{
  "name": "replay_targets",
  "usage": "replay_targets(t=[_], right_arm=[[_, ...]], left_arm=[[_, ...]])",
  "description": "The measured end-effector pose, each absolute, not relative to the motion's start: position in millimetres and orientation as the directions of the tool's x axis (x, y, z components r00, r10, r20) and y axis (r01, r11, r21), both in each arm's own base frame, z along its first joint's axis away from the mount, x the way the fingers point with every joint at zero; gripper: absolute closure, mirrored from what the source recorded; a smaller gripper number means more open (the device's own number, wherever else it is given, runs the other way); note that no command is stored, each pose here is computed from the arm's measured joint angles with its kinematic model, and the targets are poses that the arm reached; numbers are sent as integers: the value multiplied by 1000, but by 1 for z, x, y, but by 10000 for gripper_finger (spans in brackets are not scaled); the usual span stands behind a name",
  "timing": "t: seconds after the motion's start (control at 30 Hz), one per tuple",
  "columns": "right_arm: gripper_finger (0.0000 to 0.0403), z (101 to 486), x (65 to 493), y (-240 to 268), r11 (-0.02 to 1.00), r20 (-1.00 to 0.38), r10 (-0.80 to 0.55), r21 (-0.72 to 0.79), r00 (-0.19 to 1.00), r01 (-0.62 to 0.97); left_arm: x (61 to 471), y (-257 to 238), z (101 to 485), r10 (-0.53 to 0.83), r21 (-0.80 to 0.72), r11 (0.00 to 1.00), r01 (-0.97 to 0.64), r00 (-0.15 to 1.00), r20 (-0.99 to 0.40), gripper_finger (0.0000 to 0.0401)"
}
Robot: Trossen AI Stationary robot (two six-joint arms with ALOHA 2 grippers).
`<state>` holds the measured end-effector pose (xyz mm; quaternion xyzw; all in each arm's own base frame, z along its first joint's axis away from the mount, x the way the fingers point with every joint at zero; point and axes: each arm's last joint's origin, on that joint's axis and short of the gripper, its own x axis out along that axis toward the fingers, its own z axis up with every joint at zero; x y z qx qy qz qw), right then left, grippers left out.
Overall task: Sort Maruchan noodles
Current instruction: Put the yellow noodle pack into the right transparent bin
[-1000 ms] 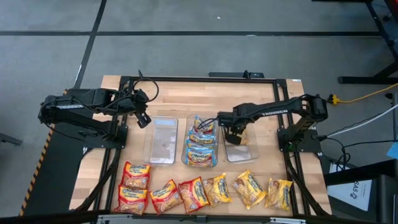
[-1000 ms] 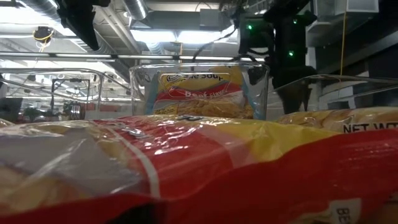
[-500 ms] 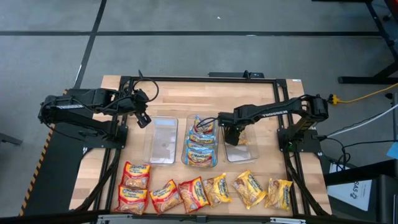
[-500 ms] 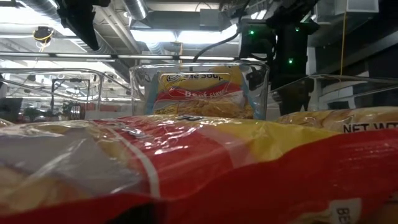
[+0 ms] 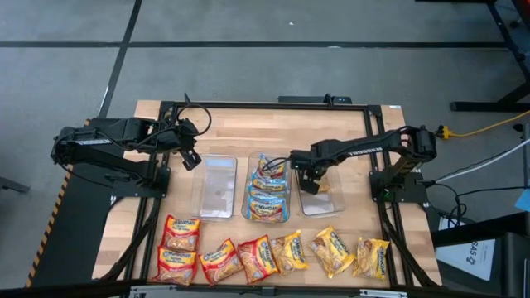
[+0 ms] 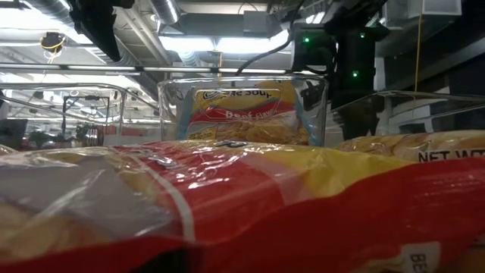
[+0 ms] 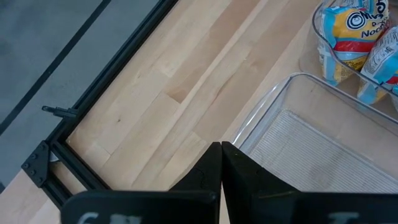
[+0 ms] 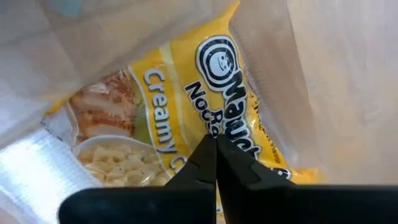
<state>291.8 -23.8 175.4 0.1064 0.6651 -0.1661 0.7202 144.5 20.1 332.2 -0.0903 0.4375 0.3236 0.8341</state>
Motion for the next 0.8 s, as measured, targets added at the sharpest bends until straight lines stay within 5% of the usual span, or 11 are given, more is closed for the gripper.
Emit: replay_targets(t=[0.5, 0.8], right_arm=[[402, 225, 297, -24, 920, -994, -108, -89, 27, 382], [403, 259, 302, -29, 883, -964, -264, -227, 34, 410]], left_arm=[[144, 20, 332, 462, 133, 774, -619, 407, -788, 401], [144, 20, 332, 462, 134, 774, -619, 407, -788, 401]])
